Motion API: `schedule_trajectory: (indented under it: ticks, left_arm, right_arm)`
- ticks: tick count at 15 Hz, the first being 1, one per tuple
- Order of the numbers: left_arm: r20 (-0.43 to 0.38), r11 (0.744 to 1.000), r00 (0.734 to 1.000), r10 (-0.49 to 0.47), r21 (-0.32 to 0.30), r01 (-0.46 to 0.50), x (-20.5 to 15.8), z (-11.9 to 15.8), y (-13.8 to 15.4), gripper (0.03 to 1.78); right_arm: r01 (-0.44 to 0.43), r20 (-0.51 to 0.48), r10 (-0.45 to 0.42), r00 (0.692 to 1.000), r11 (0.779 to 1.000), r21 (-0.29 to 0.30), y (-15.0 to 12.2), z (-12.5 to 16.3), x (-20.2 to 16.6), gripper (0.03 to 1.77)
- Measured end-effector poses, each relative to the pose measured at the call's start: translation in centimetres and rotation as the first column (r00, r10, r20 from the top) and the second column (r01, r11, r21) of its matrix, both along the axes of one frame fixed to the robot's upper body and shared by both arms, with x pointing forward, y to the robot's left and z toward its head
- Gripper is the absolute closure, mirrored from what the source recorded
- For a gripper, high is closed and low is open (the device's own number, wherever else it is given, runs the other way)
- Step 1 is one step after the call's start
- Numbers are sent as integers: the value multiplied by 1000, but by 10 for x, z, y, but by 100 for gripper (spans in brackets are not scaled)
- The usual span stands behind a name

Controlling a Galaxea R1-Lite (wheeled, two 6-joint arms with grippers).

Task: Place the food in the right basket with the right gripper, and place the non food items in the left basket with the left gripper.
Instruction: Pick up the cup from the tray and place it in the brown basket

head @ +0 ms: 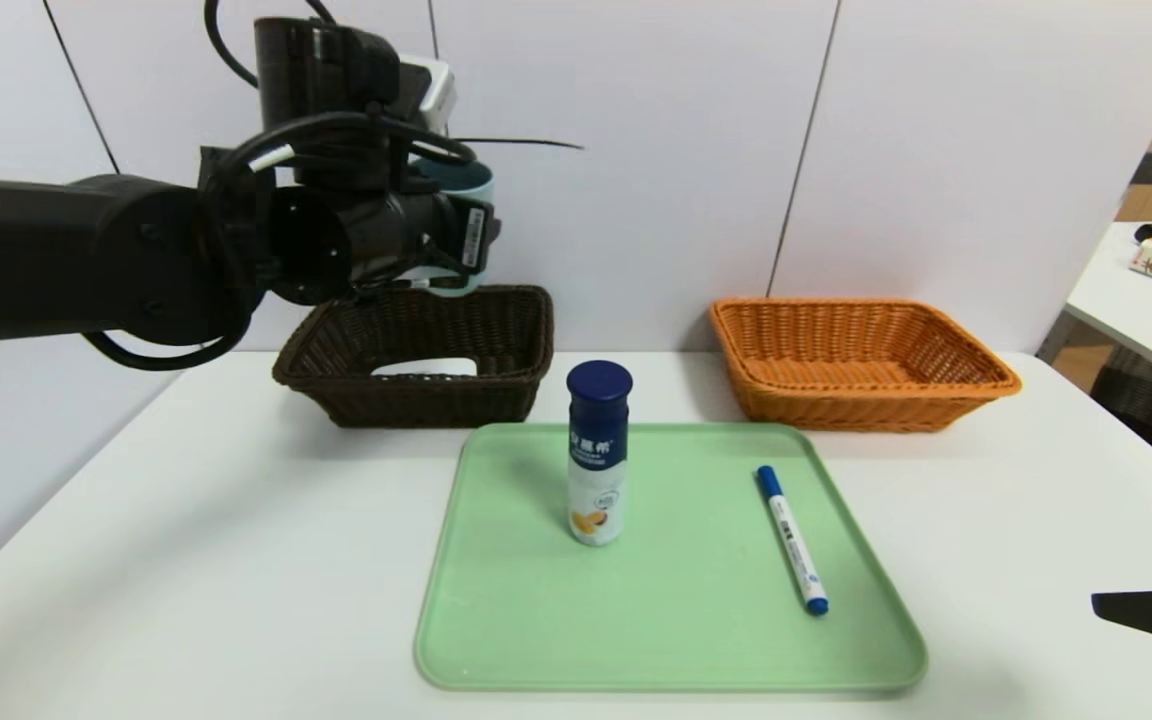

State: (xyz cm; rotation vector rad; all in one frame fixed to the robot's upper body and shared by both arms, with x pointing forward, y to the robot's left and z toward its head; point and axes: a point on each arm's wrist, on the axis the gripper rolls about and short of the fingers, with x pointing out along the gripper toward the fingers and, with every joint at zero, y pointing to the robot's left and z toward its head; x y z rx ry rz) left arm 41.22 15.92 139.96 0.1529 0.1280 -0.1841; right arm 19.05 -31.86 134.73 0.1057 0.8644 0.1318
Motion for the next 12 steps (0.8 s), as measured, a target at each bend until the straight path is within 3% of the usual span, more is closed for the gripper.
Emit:
schedule_trajectory:
  ticks: [4, 12]
  left_arm:
    - [-83, 999, 996, 37, 38, -34, 46, -37, 15, 69]
    - [-158, 994, 983, 97, 57, -89, 112, -95, 16, 69]
  right_arm:
    - [-2, -16, 2, 1000, 1000, -6, 0, -4, -1, 10]
    - [-1, -35, 1, 999, 1000, -12, 0, -9, -1, 10]
